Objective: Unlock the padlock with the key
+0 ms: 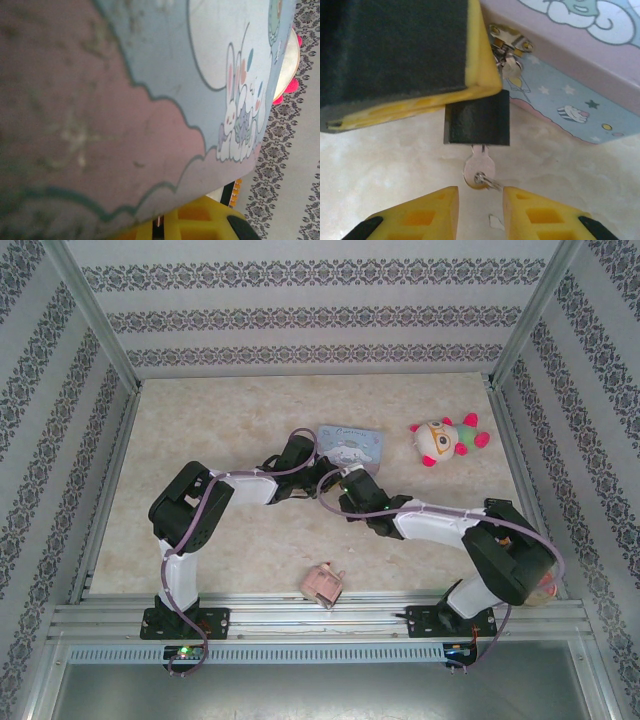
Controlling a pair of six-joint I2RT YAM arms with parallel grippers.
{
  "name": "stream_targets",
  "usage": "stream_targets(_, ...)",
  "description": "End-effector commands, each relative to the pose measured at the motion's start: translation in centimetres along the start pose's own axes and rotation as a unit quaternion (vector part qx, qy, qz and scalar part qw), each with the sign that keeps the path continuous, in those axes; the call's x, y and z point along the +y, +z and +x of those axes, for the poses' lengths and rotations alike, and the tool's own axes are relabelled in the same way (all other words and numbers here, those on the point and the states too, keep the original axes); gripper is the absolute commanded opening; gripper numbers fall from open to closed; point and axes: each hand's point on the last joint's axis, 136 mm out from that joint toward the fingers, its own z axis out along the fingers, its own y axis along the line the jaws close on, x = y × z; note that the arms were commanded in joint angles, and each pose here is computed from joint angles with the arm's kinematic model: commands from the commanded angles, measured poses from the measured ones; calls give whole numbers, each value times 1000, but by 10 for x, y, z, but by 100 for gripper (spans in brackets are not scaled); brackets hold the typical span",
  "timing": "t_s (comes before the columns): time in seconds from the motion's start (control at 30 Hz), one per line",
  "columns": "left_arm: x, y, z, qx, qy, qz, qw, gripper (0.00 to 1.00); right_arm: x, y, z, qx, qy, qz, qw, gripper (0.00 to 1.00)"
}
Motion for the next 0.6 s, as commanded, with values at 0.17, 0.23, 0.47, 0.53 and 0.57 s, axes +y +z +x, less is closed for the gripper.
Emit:
stream_targets(0.17,-24,-2,-8,5,1,36,999,0,5,14,-16,-11,-16,8,1000,28)
stream_targets(0.23,-24,-3,-7,8,-1,38,999,0,2,17,-16,-12,-9,10,1000,26)
stream_targets(0.47,-24,-3,-5,12,-1,37,999,0,-5,25,-17,-19,7,7,1000,15)
stream_targets(0.53,-23,-3,-5,13,-2,37,999,0,-5,26,-18,-23,16,-1,1000,11)
stream_targets(0.57,-23,-3,-5,13,-3,37,999,0,-5,27,-19,-25,20,-7,999,9)
